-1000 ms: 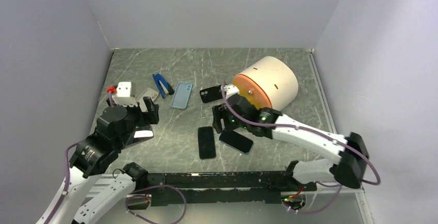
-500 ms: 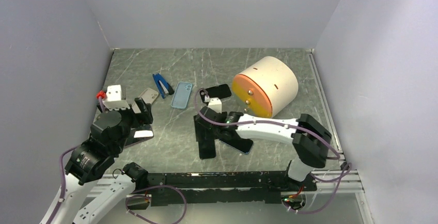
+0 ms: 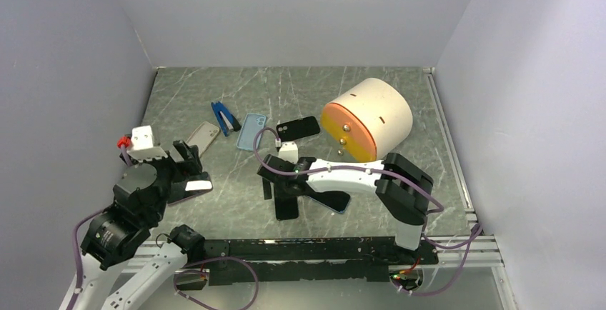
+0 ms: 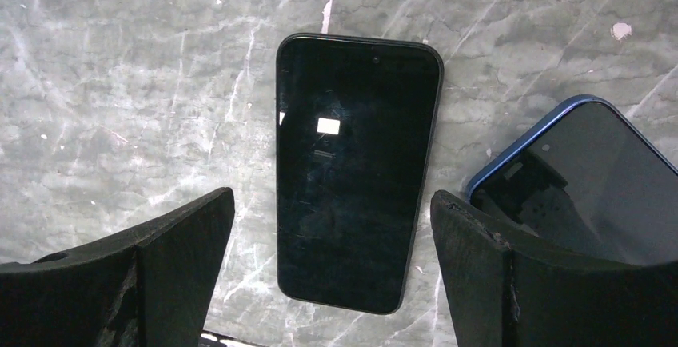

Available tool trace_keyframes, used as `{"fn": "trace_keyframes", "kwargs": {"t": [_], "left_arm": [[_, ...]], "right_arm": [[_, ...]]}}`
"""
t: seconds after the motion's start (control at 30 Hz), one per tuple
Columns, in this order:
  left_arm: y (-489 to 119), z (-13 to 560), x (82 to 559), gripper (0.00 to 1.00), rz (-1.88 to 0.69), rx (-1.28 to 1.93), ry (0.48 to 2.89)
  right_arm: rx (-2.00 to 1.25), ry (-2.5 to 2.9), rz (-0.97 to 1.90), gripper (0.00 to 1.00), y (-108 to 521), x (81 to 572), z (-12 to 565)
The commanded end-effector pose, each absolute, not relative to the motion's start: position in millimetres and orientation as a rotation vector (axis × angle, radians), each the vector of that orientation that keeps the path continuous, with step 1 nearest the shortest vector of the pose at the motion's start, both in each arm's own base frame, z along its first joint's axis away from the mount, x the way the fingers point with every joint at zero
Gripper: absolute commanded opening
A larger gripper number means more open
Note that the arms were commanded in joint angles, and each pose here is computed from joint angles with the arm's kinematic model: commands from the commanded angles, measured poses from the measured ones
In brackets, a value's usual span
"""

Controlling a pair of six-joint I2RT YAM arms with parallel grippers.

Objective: Put the phone into the phone case

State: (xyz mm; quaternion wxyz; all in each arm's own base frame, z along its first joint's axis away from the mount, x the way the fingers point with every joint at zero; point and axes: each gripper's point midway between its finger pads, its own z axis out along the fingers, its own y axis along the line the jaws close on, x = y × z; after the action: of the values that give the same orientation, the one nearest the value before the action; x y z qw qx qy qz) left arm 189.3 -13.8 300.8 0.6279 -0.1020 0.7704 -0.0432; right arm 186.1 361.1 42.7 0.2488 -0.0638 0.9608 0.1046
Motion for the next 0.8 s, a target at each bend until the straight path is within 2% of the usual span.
{"fn": "trace_keyframes", "kwargs": {"t": [0.0, 0.43, 0.77], "left_arm": [[-9.8, 306.6, 189.2, 0.94, -0.109, -0.279, 1.725], [-8.1, 305.3, 188.9, 0.93, -0.1, -0.292, 1.735], [-5.9, 307.0, 185.7, 0.93, -0.109, -0.298, 1.72]], "right_arm": [[-0.126, 2.596, 0.285, 0.96, 366.7, 192.0, 51.8], [-0.131, 2.634, 0.234, 0.95, 364.6, 187.7, 32.2], [-0.138, 2.647, 0.199, 0.87, 361.8, 183.1, 26.2]]}}
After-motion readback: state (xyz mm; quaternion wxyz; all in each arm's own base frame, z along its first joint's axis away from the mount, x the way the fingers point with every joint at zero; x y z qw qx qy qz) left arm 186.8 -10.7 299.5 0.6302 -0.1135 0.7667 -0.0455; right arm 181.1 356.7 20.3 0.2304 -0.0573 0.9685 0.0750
